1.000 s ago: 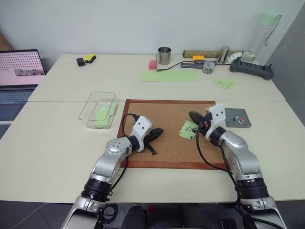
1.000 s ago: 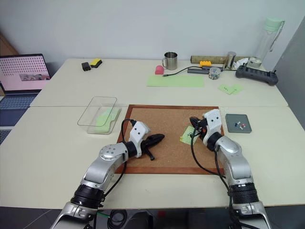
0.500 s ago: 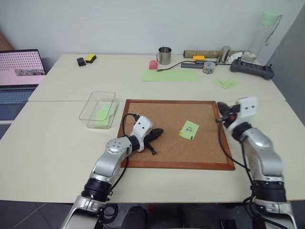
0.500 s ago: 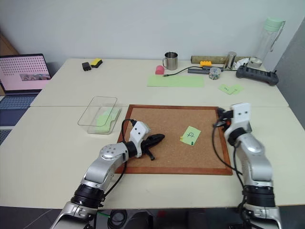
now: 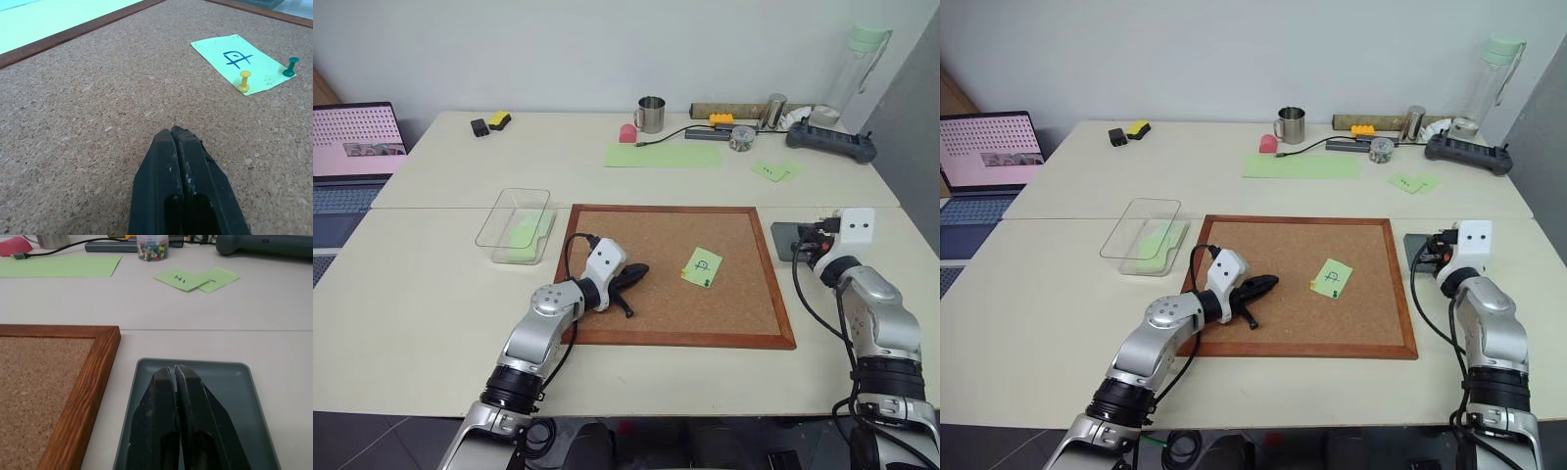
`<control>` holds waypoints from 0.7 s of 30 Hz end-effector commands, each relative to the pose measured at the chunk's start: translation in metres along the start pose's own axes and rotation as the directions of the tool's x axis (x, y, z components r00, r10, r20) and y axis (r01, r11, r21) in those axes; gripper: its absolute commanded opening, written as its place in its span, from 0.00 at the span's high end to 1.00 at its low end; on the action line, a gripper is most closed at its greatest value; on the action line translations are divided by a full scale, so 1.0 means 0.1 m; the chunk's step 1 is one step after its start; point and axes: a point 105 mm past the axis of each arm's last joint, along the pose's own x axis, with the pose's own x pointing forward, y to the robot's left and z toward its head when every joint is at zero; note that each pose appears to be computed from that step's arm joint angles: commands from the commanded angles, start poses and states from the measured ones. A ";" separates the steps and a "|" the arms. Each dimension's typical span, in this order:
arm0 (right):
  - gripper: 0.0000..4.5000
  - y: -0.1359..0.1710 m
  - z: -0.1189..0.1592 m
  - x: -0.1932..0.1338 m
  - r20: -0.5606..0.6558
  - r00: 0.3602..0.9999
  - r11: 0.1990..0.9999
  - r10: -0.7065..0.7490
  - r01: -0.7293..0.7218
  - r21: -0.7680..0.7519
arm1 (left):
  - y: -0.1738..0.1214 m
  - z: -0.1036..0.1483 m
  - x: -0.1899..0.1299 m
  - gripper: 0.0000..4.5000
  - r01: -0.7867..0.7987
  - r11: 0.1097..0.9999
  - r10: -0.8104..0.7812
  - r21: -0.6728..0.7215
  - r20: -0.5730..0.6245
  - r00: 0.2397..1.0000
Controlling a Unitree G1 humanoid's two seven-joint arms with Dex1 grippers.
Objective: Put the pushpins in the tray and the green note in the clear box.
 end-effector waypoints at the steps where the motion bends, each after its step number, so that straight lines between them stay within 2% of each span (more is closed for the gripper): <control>1: 0.81 -0.03 0.17 0.03 0.052 0.999 1.000 0.007 -0.007 -0.001 | -0.06 -0.22 -0.01 1.00 0.011 0.999 -0.013 -0.031 -0.077 0.997; 7: 0.54 -0.06 0.23 0.06 0.067 0.998 1.000 0.007 -0.006 -0.016 | -0.06 -0.22 -0.02 1.00 0.009 0.999 -0.012 -0.032 -0.076 0.997; 14: 0.54 0.02 0.42 0.04 0.140 0.988 0.997 0.061 -0.053 -0.055 | -0.07 -0.22 -0.01 1.00 0.011 0.999 -0.013 -0.033 -0.074 0.997; 19: 0.54 0.67 0.40 -0.16 0.143 0.912 0.922 0.385 -0.372 -0.112 | -0.08 -0.22 -0.01 1.00 0.020 0.999 -0.022 -0.030 -0.077 0.997; 21: 0.54 0.93 0.38 -0.31 0.155 0.848 0.862 0.507 -0.497 -0.100 | -0.08 -0.22 -0.02 1.00 0.021 0.999 -0.023 -0.029 -0.078 0.997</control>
